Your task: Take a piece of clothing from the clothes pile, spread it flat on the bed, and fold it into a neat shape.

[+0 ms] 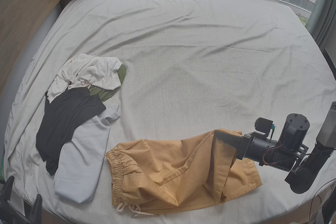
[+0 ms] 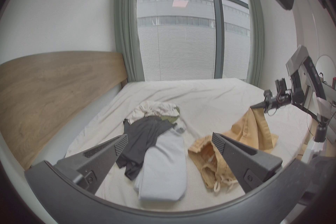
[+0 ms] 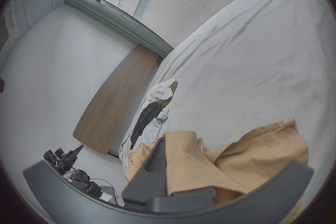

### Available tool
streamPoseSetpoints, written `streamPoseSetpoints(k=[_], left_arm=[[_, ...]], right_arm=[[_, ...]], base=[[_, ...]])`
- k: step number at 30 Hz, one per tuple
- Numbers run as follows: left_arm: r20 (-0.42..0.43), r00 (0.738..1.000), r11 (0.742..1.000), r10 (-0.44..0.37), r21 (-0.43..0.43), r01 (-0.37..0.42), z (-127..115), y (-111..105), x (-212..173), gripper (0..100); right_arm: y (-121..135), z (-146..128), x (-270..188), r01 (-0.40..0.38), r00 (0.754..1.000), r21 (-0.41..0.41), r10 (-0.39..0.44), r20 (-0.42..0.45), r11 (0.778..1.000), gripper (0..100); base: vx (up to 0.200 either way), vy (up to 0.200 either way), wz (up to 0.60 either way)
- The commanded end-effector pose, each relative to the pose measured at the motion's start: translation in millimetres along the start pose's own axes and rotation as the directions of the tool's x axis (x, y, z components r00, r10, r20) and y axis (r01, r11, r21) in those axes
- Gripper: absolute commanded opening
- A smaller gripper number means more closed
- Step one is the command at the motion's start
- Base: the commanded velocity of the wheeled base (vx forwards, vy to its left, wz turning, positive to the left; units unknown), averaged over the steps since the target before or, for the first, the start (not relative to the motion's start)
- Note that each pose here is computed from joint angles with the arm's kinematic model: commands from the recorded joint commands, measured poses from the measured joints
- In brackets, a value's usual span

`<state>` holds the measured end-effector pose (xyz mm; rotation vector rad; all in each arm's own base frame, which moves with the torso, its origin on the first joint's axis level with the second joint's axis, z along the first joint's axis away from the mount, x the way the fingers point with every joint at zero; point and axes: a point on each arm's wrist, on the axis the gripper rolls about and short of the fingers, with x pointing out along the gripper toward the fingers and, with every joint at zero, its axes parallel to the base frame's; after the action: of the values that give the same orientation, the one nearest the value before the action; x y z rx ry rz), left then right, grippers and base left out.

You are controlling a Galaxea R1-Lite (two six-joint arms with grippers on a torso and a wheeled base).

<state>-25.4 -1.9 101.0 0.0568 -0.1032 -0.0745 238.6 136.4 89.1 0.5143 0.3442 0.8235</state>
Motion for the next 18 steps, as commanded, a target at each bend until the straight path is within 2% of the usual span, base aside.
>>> streamPoseSetpoints(k=[1, 3, 4, 5, 6, 7, 10, 12, 13, 17, 18], left_arm=[[0.227, 0.965, 0.98, -0.13, -0.116, 0.16, 164.2, 12.3, 20.4, 100], [0.146, 0.969, 0.949, -0.199, -0.22, 0.228, 152.0, 10.4, 35.9, 100], [0.055, 0.957, 0.901, -0.286, -0.324, 0.288, 138.6, 6.6, 53.8, 100], [0.009, 0.944, 0.877, -0.33, -0.366, 0.31, 131.8, 4.1, 63.4, 100], [0.003, 0.942, 0.875, -0.335, -0.37, 0.312, 130.9, 3.8, 64.6, 100], [-0.051, 0.924, 0.851, -0.378, -0.412, 0.326, 122.4, 0.5, 76.1, 100], [-0.191, 0.873, 0.826, -0.449, -0.461, 0.324, 101.1, -8.9, 113.6, 100], [-0.226, 0.846, 0.811, -0.483, -0.479, 0.335, 94.1, -13.0, 130.3, 100], [-0.251, 0.819, 0.796, -0.516, -0.493, 0.35, 87.3, -16.4, 143.1, 100], [-0.231, 0.759, 0.734, -0.608, -0.528, 0.427, 83.5, -20.9, 159.4, 100], [-0.231, 0.759, 0.734, -0.608, -0.528, 0.427, 83.5, -20.9, 159.4, 100]], right_arm=[[-2.1, -1.3, -3.8, -0.009, 1.0, 0.007, 0.009, -0.019, 1.0, 0], [-5.2, -4.7, -2.9, 0.001, 0.999, 0.013, -0.001, -0.033, 1.0, 0], [-5.3, -5.6, -3.6, 0.002, 0.999, 0.018, -0.002, -0.037, 1.0, 0], [-5.2, -6.9, -4.5, 0.006, 0.999, 0.02, -0.005, -0.042, 1.0, 0], [-5.0, -7.4, -4.6, 0.005, 0.999, 0.02, -0.004, -0.044, 1.0, 0], [-4.4, -8.4, -6.0, 0.006, 0.999, 0.02, -0.005, -0.048, 1.0, 0], [-3.2, -10.1, -6.2, 0.003, 0.998, 0.021, -0.002, -0.056, 1.0, 0], [-2.7, -11.1, -5.3, -0.001, 0.998, 0.022, 0.002, -0.06, 1.0, 0], [-2.9, -11.9, -4.8, -0.001, 0.998, 0.023, 0.002, -0.063, 1.0, 0], [-3.5, -13.3, -5.3, 0.001, 0.997, 0.026, 0.001, -0.071, 1.0, 0], [-3.5, -13.3, -5.3, 0.001, 0.997, 0.026, 0.001, -0.071, 1.0, 0]], base=[[0.0, 0.0, 0.0], [0.0, 0.0, 0.0], [0.0, 0.0, 0.0], [0.0, 0.0, 0.0], [0.0, 0.0, 0.0], [0.0, 0.0, 0.0], [0.0, 0.0, 0.0], [0.0, 0.0, 0.0], [0.0, 0.0, 0.0], [0.0, 0.0, 0.0], [0.0, 0.0, 0.0]])
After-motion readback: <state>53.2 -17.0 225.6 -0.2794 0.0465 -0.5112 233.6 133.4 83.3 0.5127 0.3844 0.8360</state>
